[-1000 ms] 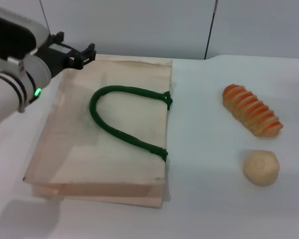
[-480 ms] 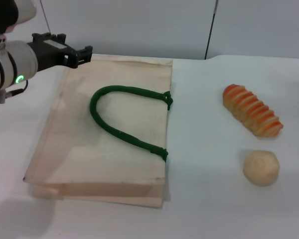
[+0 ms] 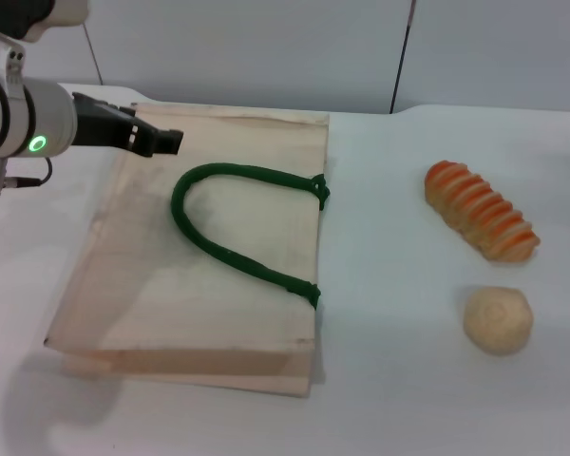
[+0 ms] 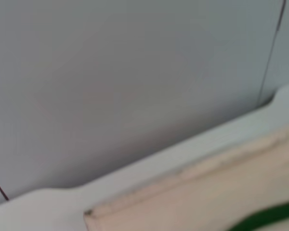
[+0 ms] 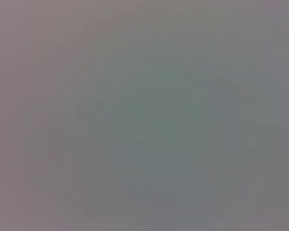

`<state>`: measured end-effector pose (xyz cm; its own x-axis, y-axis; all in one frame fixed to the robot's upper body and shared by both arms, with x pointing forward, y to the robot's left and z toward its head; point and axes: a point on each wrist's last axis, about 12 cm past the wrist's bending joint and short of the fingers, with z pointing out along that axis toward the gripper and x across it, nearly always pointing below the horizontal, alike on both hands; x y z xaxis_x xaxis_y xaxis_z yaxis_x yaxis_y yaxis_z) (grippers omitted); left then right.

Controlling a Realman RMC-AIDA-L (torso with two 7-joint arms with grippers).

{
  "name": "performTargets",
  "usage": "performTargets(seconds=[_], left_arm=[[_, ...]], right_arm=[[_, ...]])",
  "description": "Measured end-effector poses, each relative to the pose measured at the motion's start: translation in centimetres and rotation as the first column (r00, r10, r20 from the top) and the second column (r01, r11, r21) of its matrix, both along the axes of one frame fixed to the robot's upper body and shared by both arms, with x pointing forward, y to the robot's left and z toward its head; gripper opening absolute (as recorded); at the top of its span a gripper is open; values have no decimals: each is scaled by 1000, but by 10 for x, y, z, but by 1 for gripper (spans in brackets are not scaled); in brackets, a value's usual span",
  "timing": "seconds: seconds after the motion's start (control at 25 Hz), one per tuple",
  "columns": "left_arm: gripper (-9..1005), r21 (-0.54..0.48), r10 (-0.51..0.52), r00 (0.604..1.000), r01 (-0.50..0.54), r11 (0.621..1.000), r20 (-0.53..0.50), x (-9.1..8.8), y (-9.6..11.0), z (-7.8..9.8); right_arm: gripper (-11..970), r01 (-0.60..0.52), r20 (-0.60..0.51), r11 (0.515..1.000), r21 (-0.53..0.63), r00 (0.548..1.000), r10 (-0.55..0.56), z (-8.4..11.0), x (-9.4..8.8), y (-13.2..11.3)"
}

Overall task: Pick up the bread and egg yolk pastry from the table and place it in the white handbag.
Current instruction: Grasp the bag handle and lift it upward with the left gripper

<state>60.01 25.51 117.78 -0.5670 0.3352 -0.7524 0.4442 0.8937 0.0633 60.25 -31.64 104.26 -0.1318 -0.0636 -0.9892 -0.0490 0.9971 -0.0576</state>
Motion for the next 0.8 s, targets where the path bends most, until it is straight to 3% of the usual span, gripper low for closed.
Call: performTargets(seconds=[0.24, 0.8], left_arm=[[713, 80, -8, 994, 17, 997, -108, 6, 0, 3], [702, 107, -40, 984, 59, 992, -173, 13, -10, -12]], right_arm=[[769, -5, -5, 1000, -3, 1000, 5, 1, 2, 2], [769, -12, -4, 1000, -4, 1000, 12, 2, 5, 5]])
